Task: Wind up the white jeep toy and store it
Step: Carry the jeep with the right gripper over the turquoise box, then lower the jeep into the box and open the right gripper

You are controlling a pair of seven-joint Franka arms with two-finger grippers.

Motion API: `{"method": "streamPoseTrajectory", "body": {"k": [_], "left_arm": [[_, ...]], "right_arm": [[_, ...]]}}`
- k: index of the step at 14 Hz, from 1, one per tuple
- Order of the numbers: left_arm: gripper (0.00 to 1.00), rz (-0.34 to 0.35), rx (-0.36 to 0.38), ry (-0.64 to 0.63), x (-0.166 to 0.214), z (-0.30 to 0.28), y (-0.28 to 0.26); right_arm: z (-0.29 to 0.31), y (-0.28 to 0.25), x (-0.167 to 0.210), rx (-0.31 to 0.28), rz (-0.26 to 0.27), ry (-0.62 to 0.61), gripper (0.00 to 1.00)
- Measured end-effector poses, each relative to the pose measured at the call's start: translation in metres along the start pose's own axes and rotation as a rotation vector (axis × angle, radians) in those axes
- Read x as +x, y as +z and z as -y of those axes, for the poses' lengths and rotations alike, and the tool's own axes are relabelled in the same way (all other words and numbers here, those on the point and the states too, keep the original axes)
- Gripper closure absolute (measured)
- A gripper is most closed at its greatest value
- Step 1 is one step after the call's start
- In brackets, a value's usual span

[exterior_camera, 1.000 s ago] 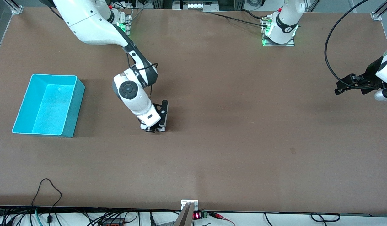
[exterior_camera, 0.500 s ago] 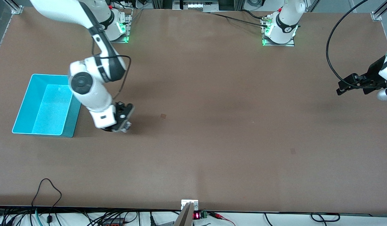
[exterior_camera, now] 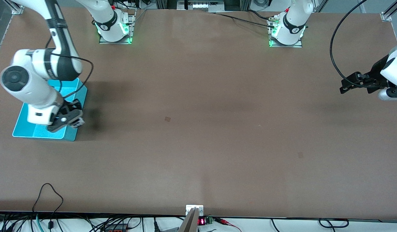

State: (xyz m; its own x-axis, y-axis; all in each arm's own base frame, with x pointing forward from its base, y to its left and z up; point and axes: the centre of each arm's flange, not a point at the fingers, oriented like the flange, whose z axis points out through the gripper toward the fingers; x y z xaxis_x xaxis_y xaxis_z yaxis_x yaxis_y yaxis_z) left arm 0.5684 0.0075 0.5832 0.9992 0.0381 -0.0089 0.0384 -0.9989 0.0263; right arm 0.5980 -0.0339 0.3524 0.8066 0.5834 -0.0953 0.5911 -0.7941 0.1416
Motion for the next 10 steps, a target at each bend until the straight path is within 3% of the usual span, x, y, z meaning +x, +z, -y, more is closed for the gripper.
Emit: {"method": "streamPoseTrajectory", "body": {"k": [6,10], "left_arm": [[0.0,0.004,0.001,-0.001,-0.003,0.001,-0.004],[0.0,0.003,0.001,0.0,-0.006,0.0,-0.008]], "right_arm": [[-0.064,0.03,-0.08,0.051,0.023,0.277,0.48],[-0.052,0.087,-0.115,0.011,-0.016,0.344,0.48]]}}
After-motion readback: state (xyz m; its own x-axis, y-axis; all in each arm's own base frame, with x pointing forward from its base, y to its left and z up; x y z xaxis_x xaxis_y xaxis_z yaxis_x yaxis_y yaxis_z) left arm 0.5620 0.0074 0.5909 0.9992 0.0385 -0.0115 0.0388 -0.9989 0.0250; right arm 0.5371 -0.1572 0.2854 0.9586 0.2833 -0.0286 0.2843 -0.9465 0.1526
